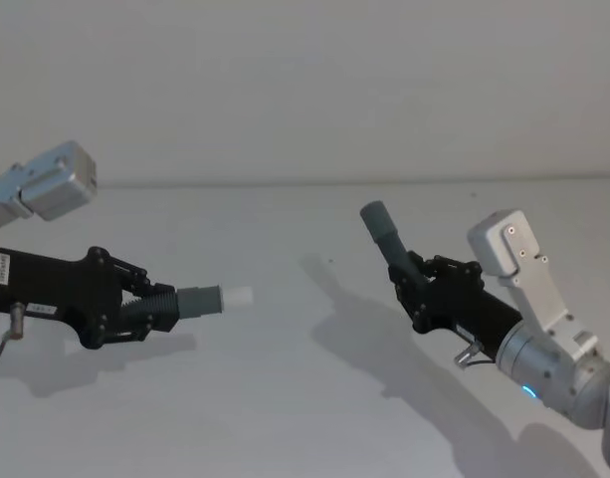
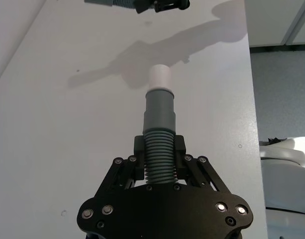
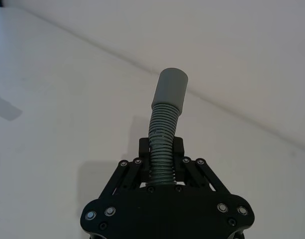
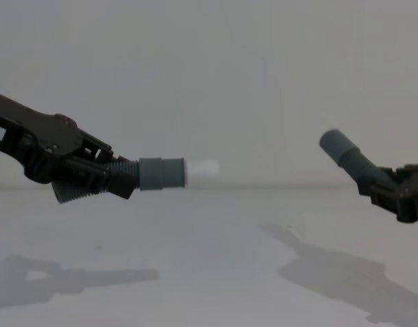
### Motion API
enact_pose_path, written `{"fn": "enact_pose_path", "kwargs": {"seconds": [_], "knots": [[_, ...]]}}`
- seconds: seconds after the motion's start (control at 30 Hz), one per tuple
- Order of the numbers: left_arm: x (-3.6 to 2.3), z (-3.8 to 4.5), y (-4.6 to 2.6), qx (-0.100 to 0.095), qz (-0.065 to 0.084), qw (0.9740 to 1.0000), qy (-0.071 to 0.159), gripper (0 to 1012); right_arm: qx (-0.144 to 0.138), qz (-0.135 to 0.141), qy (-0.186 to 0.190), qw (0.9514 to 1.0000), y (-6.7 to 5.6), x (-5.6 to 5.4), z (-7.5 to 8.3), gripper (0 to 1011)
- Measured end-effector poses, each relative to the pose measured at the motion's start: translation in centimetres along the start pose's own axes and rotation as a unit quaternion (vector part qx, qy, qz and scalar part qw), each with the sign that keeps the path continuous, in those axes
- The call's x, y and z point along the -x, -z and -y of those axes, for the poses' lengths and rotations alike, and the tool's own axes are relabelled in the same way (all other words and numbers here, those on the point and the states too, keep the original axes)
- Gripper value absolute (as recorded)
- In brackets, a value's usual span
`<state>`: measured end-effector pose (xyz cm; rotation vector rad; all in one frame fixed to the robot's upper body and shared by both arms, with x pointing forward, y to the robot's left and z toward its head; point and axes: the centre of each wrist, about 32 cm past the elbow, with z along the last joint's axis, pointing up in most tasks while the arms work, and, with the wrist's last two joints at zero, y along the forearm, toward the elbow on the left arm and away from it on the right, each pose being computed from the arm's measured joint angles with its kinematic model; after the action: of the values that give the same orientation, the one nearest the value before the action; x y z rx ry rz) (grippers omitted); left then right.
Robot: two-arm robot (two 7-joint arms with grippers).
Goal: Use both hands to pick up one end of the pipe from the table, align the ends, and insert them.
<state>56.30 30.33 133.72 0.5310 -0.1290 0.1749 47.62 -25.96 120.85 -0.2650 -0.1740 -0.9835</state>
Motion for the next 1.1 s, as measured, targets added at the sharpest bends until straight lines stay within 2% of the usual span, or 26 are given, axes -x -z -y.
{"fn": "enact_pose_path", "kwargs": {"seconds": [0.17, 0.33, 0.57, 0.87, 0.97, 1.0, 1.03, 1.07, 1.1], "knots": [[0.00, 0.00, 0.00, 0.000, 0.000, 1.0000, 0.000, 302, -0.033, 0.033, -0.022, 0.9986, 0.1, -0.8, 0.2, 234], [0.00, 0.00, 0.00, 0.000, 0.000, 1.0000, 0.000, 302, -0.065, 0.066, -0.045, 0.9946, 0.2, -1.7, 0.3, 234], [0.00, 0.00, 0.00, 0.000, 0.000, 1.0000, 0.000, 301, -0.113, 0.121, -0.086, 0.9823, 0.2, -3.4, 0.3, 234], [0.00, 0.00, 0.00, 0.000, 0.000, 1.0000, 0.000, 302, -0.162, 0.181, -0.136, 0.9604, 0.0, -5.5, 0.0, 234], [0.00, 0.00, 0.00, 0.000, 0.000, 1.0000, 0.000, 302, -0.183, 0.208, -0.160, 0.9473, -0.2, -6.4, -0.2, 234], [0.00, 0.00, 0.00, 0.000, 0.000, 1.0000, 0.000, 302, -0.187, 0.213, -0.165, 0.9449, -0.2, -6.6, -0.2, 233], [0.00, 0.00, 0.00, 0.000, 0.000, 1.0000, 0.000, 302, -0.194, 0.223, -0.174, 0.9393, -0.3, -7.0, -0.3, 233], [0.00, 0.00, 0.00, 0.000, 0.000, 1.0000, 0.000, 302, -0.194, 0.223, -0.174, 0.9393, -0.3, -7.0, -0.3, 233], [0.00, 0.00, 0.00, 0.000, 0.000, 1.0000, 0.000, 302, -0.203, 0.235, -0.184, 0.9326, -0.4, -7.4, -0.4, 233]]}}
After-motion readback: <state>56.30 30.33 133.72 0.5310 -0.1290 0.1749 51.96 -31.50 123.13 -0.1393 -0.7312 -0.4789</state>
